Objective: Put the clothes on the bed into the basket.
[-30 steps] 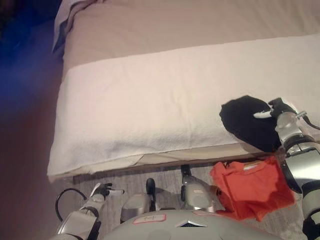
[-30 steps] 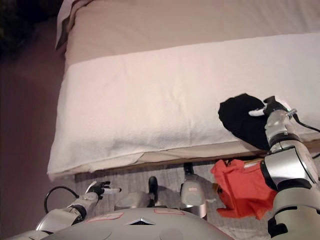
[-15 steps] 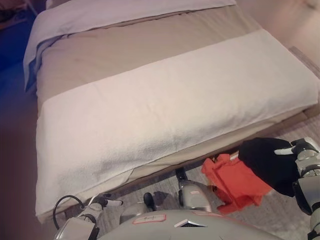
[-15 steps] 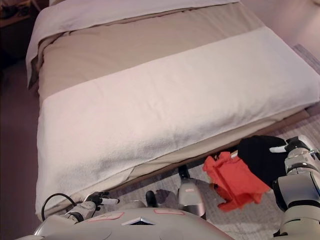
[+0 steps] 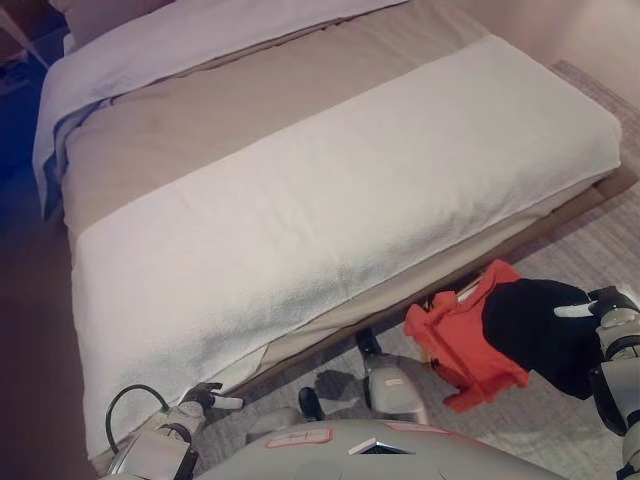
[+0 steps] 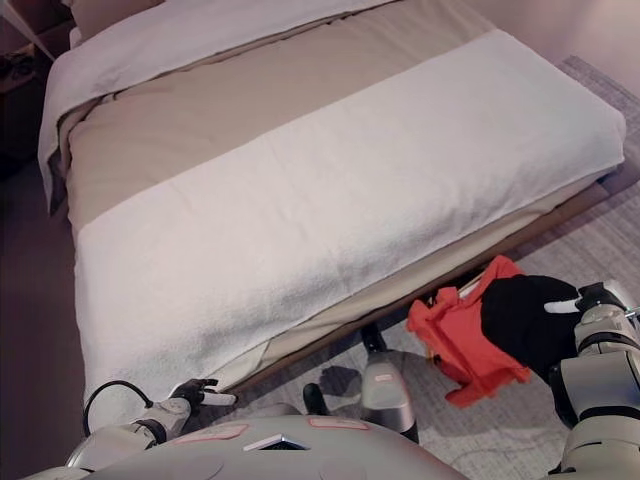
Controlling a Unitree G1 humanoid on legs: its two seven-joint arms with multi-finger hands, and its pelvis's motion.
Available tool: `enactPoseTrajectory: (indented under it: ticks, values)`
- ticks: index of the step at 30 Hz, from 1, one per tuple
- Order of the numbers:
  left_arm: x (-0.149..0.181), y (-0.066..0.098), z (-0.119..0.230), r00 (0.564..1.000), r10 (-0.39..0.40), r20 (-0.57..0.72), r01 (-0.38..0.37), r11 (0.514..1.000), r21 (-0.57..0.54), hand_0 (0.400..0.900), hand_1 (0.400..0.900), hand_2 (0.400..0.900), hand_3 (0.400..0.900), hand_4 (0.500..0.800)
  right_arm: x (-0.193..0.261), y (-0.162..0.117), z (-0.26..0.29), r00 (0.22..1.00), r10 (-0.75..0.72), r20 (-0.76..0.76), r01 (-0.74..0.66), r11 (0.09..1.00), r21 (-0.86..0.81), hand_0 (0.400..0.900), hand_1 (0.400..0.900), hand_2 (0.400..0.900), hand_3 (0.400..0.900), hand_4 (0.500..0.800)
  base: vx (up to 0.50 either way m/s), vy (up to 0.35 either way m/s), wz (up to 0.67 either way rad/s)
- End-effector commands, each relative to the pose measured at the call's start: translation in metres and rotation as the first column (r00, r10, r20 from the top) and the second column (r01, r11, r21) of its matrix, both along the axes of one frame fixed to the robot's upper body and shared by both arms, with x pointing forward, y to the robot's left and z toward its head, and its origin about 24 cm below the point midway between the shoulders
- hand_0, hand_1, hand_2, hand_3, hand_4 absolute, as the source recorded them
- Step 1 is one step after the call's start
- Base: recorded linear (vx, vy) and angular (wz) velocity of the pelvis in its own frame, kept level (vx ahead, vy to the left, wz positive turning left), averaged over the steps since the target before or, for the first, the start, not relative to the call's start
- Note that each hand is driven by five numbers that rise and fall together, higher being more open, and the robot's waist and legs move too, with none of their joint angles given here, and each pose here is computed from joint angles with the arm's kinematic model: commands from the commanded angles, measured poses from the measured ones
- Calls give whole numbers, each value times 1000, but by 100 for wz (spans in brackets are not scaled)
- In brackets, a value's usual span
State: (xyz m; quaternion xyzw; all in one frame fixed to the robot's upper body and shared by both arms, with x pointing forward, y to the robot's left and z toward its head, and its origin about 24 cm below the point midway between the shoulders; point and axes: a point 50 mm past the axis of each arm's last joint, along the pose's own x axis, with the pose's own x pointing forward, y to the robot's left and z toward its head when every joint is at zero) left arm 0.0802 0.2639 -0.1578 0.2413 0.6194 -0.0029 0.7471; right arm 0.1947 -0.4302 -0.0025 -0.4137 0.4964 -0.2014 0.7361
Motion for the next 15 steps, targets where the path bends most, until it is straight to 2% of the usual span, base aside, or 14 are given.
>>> enactPoseTrajectory:
  ticks: [1, 6, 7, 8, 9, 15]
  values:
    - [-2, 21, 7, 999, -27, -39, 31, 996, 89, 900, 900, 900, 900, 800, 25, -19, 51, 992, 18, 125, 0, 990, -138, 400, 400, 400, 400, 500, -1, -20, 5]
    - [-4, 18, 5, 999, -24, -44, 27, 996, 82, 900, 900, 900, 900, 800, 35, -17, 58, 990, 58, 129, -36, 986, -161, 400, 400, 400, 400, 500, -3, -16, 5]
    - [-4, 16, 5, 999, -25, -44, 28, 996, 80, 900, 900, 900, 900, 800, 36, -17, 59, 990, 64, 127, -42, 985, -170, 551, 551, 551, 551, 591, -6, -27, 7]
    - [-5, 14, 4, 999, -26, -46, 29, 997, 76, 900, 900, 900, 900, 800, 38, -18, 62, 990, 68, 123, -44, 981, -188, 635, 635, 635, 635, 641, -16, -23, 9]
    - [-5, 13, 3, 999, -24, -42, 27, 997, 73, 900, 900, 900, 900, 800, 40, -18, 64, 990, 72, 126, -46, 979, -199, 900, 900, 900, 900, 800, -17, -24, 12]
    - [0, 8, 3, 999, -27, -33, 29, 997, 68, 900, 900, 900, 900, 800, 42, -15, 64, 991, 73, 115, -49, 979, -198, 900, 900, 900, 900, 800, -3, -27, 13]
